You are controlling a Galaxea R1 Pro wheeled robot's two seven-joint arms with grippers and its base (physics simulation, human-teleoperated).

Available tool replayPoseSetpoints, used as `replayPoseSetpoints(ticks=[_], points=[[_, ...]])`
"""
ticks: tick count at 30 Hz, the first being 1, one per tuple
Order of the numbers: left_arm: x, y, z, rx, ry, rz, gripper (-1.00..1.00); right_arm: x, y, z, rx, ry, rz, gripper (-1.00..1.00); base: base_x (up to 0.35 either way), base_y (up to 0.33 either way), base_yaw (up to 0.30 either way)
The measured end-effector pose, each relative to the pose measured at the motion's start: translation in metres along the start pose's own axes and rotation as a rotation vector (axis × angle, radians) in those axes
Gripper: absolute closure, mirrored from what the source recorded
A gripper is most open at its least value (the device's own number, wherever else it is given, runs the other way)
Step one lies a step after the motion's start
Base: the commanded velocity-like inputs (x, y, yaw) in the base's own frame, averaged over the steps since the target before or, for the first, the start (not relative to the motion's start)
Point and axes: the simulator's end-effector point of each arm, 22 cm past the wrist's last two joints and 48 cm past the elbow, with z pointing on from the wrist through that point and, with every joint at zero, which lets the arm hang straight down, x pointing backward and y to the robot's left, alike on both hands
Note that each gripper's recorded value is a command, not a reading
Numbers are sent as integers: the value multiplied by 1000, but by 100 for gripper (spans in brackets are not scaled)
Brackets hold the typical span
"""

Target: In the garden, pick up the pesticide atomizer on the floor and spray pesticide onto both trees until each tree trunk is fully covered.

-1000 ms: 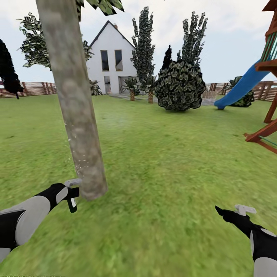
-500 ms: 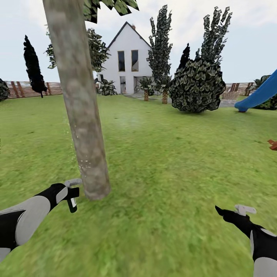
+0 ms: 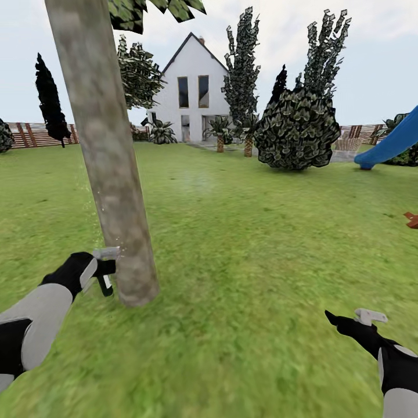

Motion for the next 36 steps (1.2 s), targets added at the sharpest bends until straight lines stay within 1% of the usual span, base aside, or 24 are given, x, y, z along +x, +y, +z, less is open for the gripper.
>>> replayPoseSetpoints(ticks=[1, 2, 3, 5, 7, 10, 11, 13, 14, 16, 18, 20, 24, 27, 31, 34, 36], points=[[-13, 0, -9, 0, -3, 1, 100, 0, 0, 0, 0, 0, 0, -100, 0, 0, 0], [-20, 3, -16, -5, 8, 3, 100, 0, 0, 0, 0, 0, 0, -100, 0, 0, 0], [-25, 11, -21, -17, 14, 3, 100, 0, 0, 0, 0, 0, 0, -100, 0, 0, 0], [-33, 21, -27, -29, 14, -1, 100, 0, 0, 0, 0, 0, 0, -100, 0, 0, 0], [-36, 33, -29, -45, 14, -4, 100, 0, 0, 0, 0, 0, 0, -100, 0, 0, 0], [-37, 68, -34, -92, 25, -15, 100, 0, 0, 0, 0, 0, 0, -100, 0, 0, 0], [-38, 72, -35, -95, 24, -21, 100, 0, 0, 0, 0, 0, 0, -100, 0, 0, 0], [-44, 73, -38, -94, 12, -24, 100, 0, 0, 0, 0, 0, 0, -100, 0, 0, 0], [-47, 72, -40, -91, 10, -26, 100, 0, 0, 0, 0, 0, 0, -100, 0, 0, 0], [-59, 70, -53, -87, 13, -25, 100, 0, 0, 0, 0, 0, 0, -100, 0, 0, 0], [-77, 66, -71, -83, -2, -23, 100, 0, 0, 0, 0, -1, 0, -100, 0, 0, 0], [-87, 65, -82, -85, -15, -19, 100, 0, 0, 0, 0, -1, 0, -100, 0, 0, 0], [-88, 64, -83, -87, -15, -9, 100, 0, 0, 0, 0, 0, 0, -100, 0, 0, 0], [-87, 57, -81, -93, -13, 32, 100, 0, 0, 0, 0, -1, -1, -100, 127, 0, 0], [-86, 51, -80, -88, -12, 43, 100, 0, 0, 0, 0, -1, -1, -100, 120, 0, 0], [-87, 32, -80, -63, -12, 48, 100, 0, 0, 0, 0, -1, -1, -100, 7, 0, 0], [-121, 20, -97, -45, -64, 40, 100, 0, 0, 0, 0, -1, 0, -100, 0, 0, 0]])
